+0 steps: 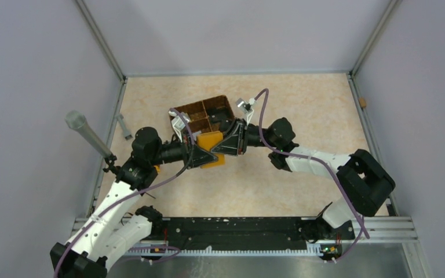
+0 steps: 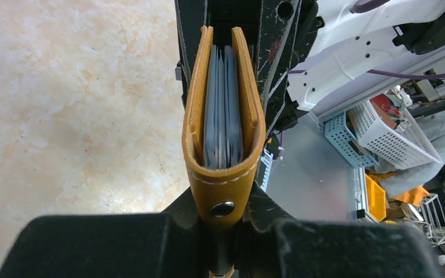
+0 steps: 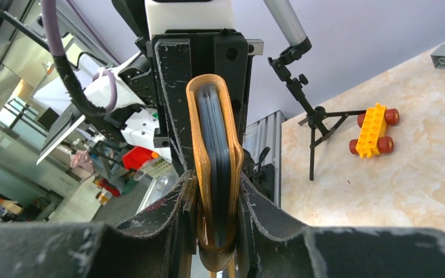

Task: Put the credit cards into the card holder
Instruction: Close the card holder.

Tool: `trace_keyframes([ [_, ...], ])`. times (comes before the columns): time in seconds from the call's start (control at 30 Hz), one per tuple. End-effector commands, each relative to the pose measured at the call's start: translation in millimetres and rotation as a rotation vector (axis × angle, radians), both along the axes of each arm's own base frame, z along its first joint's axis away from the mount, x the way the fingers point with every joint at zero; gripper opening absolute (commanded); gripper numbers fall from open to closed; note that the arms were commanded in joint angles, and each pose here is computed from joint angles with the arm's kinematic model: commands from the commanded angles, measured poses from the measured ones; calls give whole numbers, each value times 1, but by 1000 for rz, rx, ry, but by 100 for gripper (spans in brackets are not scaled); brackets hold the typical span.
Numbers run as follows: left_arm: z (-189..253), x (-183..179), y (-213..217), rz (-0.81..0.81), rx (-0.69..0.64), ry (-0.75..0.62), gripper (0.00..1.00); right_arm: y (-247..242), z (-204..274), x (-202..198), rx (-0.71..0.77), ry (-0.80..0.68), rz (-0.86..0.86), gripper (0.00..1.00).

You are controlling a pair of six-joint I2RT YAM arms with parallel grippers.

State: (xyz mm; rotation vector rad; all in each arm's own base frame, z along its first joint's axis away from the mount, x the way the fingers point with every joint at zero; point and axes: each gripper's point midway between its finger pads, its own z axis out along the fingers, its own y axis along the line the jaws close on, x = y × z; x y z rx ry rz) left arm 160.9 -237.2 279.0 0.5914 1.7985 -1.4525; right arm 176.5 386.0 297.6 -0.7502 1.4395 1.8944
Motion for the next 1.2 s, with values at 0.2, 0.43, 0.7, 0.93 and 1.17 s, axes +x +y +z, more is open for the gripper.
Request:
trace_keyframes([
  [0.2, 3, 8, 2, 32, 51, -97, 0, -14, 14, 31, -71, -41, -222, 63],
  [0.43, -23, 42, 18, 247, 171, -38, 0, -38, 1, 62, -278, -55, -599, 67],
  [0.7, -45, 66, 41, 429, 291, 2, 0, -12, -18, 53, -393, -11, -697, 58],
  [0.93, -48, 66, 44, 442, 305, 8, 0, 16, -33, 58, -451, 24, -687, 48],
  [1.17, -48, 66, 44, 443, 307, 7, 0, 14, -45, 67, -521, 49, -744, 38],
])
